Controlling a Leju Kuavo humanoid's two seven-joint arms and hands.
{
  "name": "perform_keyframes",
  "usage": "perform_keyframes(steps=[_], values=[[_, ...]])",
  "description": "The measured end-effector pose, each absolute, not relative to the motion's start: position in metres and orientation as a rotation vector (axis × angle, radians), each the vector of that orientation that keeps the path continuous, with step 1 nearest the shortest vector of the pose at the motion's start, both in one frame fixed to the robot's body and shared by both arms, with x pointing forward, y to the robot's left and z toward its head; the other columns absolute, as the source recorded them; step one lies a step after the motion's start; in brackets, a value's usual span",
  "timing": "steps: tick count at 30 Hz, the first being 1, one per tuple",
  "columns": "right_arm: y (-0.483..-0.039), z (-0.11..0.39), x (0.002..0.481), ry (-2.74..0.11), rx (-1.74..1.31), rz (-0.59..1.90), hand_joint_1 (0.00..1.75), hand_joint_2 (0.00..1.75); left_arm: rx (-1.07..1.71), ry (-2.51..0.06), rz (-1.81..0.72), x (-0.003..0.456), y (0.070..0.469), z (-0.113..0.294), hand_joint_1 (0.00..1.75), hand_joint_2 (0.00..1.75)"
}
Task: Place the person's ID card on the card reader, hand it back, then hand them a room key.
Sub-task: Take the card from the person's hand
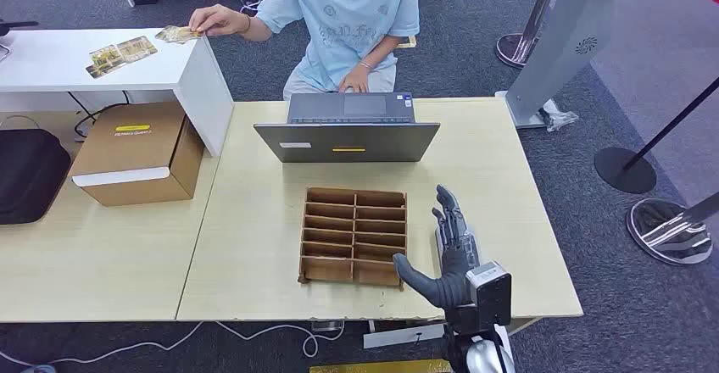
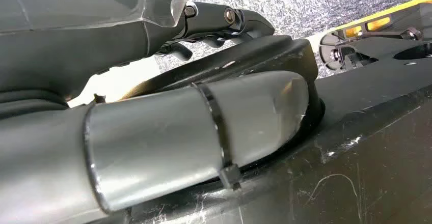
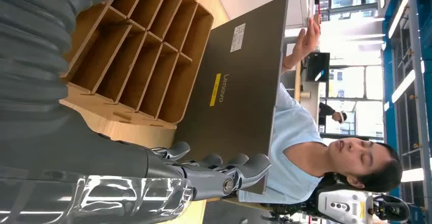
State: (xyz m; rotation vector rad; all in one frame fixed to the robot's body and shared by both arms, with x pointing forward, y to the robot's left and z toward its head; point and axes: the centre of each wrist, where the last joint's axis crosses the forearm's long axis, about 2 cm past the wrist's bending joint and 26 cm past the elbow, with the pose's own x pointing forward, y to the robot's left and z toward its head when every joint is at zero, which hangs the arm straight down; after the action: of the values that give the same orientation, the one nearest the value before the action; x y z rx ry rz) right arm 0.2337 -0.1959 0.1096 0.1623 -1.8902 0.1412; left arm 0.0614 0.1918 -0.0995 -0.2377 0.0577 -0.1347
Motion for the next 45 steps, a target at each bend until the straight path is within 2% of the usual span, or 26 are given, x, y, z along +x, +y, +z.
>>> perform_keyframes(steps=[11, 19, 25, 29, 35, 45], values=[[-0.205, 0.135, 0.245, -2.089, 0.047, 0.132, 0.00, 1.75, -0.247, 0.052, -0.152, 0.060, 0.194, -0.100, 0.00, 0.00], [-0.196, 0.202, 0.294, -2.349, -0.548, 0.357, 0.00, 1.75, -0.251, 0.043, -0.184, 0.060, 0.195, -0.100, 0.00, 0.00], [-0.182, 0.254, 0.332, -2.427, -0.933, 0.530, 0.00, 1.75, -0.252, 0.042, -0.227, 0.063, 0.195, -0.100, 0.00, 0.00], [-0.161, 0.302, 0.371, -2.358, -1.210, 0.709, 0.00, 1.75, -0.250, 0.042, -0.265, 0.066, 0.195, -0.099, 0.00, 0.00], [-0.136, 0.360, 0.423, -2.216, -1.425, 0.854, 0.00, 1.75, -0.241, 0.049, -0.310, 0.069, 0.194, -0.099, 0.00, 0.00], [-0.106, 0.395, 0.469, -1.806, -1.536, 1.156, 0.00, 1.75, -0.235, 0.049, -0.316, 0.070, 0.194, -0.099, 0.00, 0.00]])
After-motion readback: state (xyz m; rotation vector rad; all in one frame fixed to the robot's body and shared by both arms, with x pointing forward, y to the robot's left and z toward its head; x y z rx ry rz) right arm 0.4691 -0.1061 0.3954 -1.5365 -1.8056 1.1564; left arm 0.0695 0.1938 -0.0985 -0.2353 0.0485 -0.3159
